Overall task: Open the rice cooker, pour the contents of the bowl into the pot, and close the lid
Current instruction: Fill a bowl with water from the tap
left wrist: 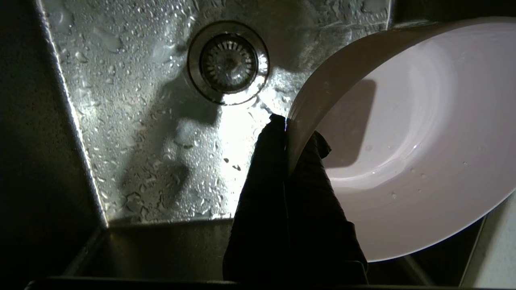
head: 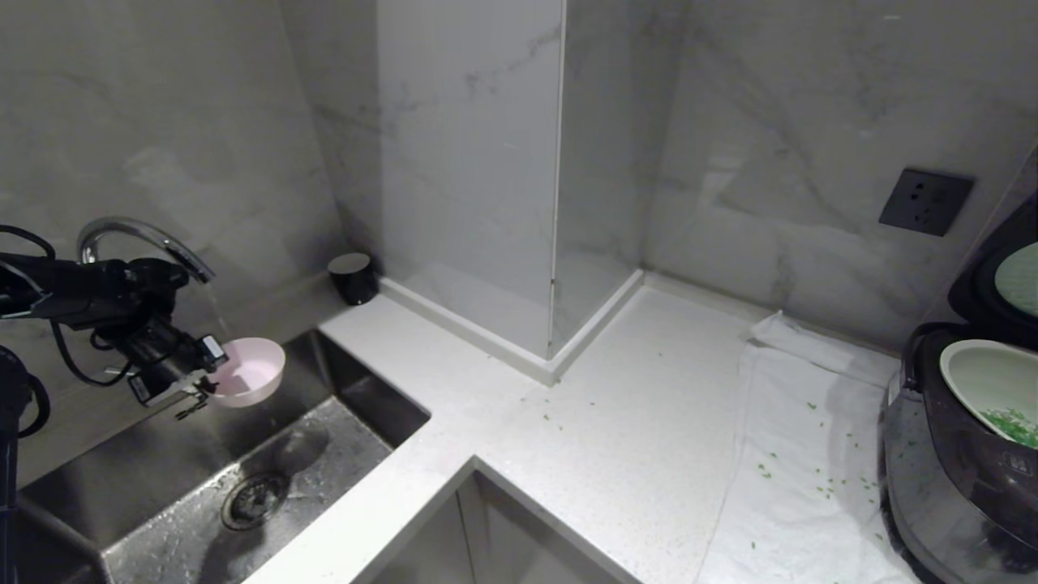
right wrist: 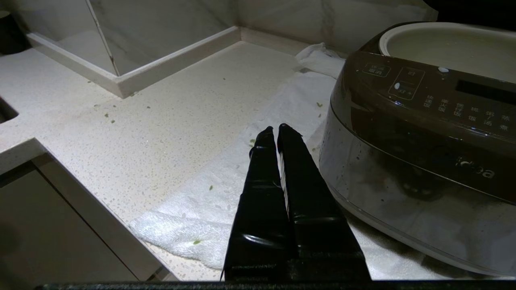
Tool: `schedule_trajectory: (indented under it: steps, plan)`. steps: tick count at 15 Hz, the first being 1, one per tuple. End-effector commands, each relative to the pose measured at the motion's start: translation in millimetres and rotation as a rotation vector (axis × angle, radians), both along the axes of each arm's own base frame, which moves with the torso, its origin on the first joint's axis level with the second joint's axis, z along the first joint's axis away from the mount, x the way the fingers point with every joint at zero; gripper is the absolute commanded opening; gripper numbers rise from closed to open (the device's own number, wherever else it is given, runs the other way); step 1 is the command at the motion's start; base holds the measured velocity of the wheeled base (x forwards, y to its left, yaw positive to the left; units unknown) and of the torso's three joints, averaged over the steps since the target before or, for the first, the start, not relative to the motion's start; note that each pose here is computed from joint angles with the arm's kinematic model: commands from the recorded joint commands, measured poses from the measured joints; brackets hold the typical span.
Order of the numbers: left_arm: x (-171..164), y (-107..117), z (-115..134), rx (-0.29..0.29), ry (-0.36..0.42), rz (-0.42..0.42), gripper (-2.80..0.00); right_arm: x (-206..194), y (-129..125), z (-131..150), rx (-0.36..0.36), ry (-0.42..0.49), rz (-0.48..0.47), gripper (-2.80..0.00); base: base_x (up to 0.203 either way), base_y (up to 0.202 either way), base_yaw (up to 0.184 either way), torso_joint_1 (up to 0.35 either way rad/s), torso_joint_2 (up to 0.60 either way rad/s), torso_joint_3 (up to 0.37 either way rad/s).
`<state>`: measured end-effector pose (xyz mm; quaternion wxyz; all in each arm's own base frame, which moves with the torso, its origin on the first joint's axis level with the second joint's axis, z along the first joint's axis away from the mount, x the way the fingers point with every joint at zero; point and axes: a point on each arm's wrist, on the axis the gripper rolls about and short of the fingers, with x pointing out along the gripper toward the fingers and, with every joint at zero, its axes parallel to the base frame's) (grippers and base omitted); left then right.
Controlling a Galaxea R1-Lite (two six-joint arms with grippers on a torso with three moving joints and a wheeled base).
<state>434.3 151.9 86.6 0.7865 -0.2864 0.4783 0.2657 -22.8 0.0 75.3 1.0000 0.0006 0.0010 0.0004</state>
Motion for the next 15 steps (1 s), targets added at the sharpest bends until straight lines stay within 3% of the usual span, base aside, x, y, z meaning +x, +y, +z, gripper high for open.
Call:
schedule_trajectory:
  steps: [1, 3, 4, 10, 15]
  plan:
    - [2, 14, -10, 0.0, -0.014, 0.04, -2.8, 0, 0, 0, 0.0, 0.001, -0.001, -2.8, 0.0, 0.0, 0.0, 0.0, 0.0, 0.0]
    - [7, 24, -6, 0.017, -0.103, 0.134, -2.8, 0, 0, 0, 0.0, 0.001, 0.001, -2.8, 0.0, 0.0, 0.0, 0.0, 0.0, 0.0]
    - [8, 25, -5, 0.021, -0.112, 0.149, -2.8, 0, 0, 0, 0.0, 0.001, 0.0, -2.8, 0.0, 0.0, 0.0, 0.0, 0.0, 0.0]
    - [3, 19, -5, -0.008, -0.056, 0.135, -2.8, 0, 0, 0, 0.0, 0.001, -0.001, -2.8, 0.0, 0.0, 0.0, 0.0, 0.0, 0.0]
    - [4, 14, -5, -0.01, -0.053, 0.127, -2.8, 0, 0, 0, 0.0, 0.001, 0.001, -2.8, 0.0, 0.0, 0.0, 0.0, 0.0, 0.0]
